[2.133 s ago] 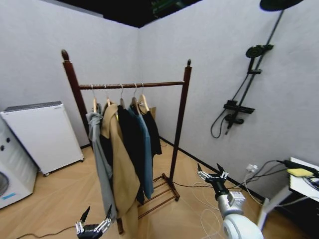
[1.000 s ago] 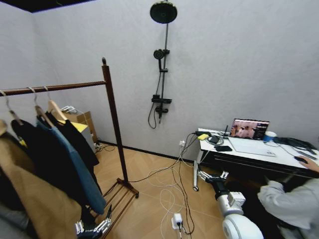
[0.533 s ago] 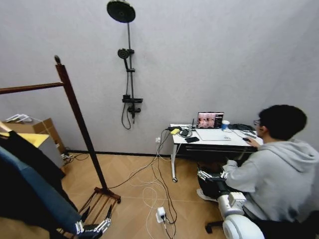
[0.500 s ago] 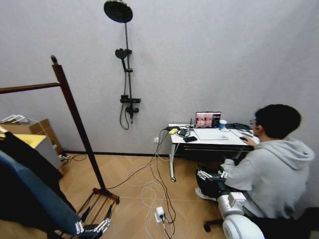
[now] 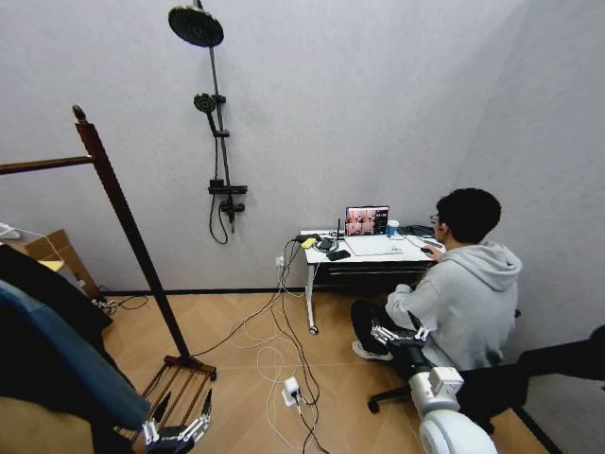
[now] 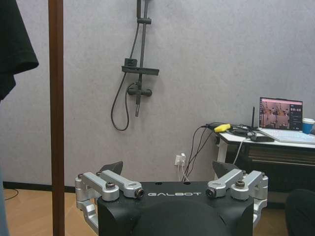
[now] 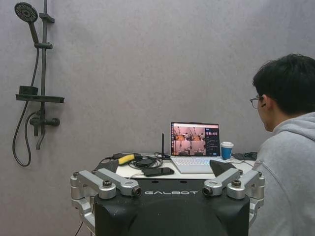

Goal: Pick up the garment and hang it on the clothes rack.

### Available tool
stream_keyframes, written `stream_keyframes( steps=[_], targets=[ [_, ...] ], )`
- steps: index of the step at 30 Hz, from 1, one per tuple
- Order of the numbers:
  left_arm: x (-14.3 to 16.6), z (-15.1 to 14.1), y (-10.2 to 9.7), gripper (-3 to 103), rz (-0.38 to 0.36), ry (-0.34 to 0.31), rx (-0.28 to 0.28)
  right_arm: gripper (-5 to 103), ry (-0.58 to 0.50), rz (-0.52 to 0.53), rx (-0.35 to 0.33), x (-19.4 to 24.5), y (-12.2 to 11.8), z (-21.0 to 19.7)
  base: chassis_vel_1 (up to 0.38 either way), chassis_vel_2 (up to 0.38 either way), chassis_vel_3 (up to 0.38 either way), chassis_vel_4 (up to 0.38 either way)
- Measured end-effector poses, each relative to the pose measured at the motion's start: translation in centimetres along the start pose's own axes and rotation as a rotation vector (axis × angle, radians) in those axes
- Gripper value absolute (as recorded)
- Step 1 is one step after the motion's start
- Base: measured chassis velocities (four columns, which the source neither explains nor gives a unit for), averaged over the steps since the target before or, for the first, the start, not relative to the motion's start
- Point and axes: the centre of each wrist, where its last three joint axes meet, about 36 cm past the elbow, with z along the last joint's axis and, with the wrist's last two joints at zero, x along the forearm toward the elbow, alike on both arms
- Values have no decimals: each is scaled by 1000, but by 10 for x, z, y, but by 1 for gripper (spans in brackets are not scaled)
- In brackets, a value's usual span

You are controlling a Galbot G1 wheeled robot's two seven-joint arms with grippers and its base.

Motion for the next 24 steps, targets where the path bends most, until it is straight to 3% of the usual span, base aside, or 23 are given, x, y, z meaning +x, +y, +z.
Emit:
stream_keyframes(
  steps=[24],
  targets=[
    [0, 0, 0, 100, 0, 0, 0, 100, 10, -8, -3, 1, 3, 8, 227, -235, -232, 233]
  ],
)
